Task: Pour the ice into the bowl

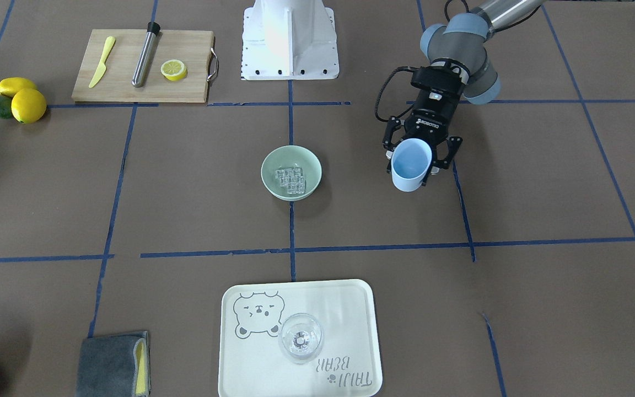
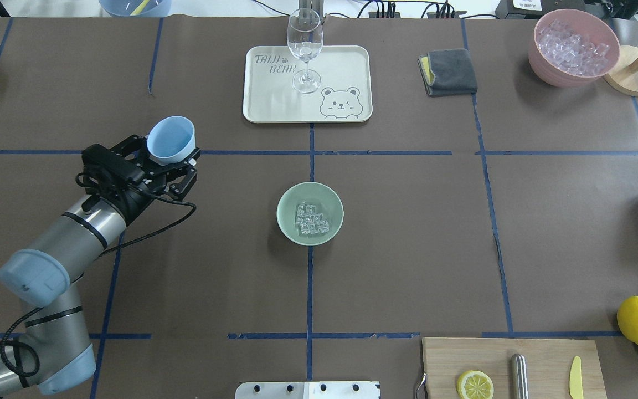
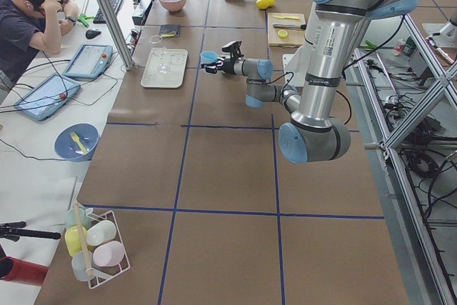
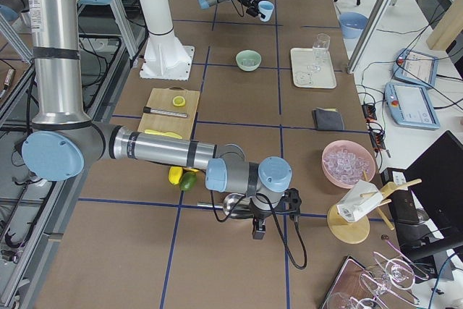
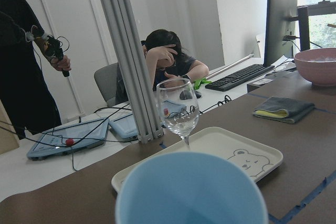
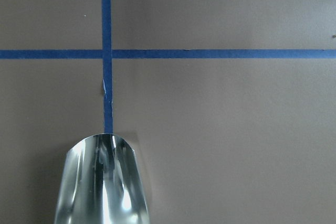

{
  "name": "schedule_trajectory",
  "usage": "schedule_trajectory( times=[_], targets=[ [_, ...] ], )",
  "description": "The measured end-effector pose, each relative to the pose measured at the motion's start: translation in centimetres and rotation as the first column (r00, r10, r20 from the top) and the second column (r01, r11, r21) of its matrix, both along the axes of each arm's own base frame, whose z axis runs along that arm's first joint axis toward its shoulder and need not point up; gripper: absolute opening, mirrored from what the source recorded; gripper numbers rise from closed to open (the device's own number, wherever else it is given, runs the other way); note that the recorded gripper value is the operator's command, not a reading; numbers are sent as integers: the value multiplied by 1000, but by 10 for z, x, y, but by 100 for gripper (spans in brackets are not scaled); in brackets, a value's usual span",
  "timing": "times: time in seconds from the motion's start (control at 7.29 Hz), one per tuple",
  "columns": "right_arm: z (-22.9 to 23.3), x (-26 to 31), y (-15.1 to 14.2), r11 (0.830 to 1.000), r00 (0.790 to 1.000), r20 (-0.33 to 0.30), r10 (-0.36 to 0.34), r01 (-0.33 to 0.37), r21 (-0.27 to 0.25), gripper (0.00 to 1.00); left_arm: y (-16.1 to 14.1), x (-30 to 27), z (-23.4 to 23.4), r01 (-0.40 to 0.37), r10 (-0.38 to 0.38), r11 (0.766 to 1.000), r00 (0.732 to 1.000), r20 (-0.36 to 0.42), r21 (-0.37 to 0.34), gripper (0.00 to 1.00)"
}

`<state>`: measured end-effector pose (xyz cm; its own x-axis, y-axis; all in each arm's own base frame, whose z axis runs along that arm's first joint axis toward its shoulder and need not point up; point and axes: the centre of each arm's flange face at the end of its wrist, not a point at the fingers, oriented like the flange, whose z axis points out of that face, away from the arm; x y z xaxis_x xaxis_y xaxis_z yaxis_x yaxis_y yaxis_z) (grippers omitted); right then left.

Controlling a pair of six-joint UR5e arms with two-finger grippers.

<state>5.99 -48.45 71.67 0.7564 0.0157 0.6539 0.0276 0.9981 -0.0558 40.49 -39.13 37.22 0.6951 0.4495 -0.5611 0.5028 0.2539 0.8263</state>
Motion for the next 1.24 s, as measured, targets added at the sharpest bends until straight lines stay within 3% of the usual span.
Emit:
schedule_trajectory(
  times=[0.27, 0.41, 0.82, 1.24],
  targets=[
    [5, 0, 7, 1000, 1000, 1, -1, 1, 1, 100, 12, -39, 67, 17, -28, 990, 997, -73, -138, 0],
    [8, 0, 11, 1000, 1000, 1, 0, 0, 10, 100, 21, -67, 104, 64, -78, 986, 993, -84, -156, 0],
    [12, 0, 18, 999, 1000, 1, 6, -6, 32, 100, 29, -119, 205, 274, -285, 949, 957, -52, -158, 0],
    [10, 0, 14, 999, 1000, 0, 6, -6, 40, 100, 32, -123, 243, 307, -307, 938, 951, 23, -159, 0]
  ],
)
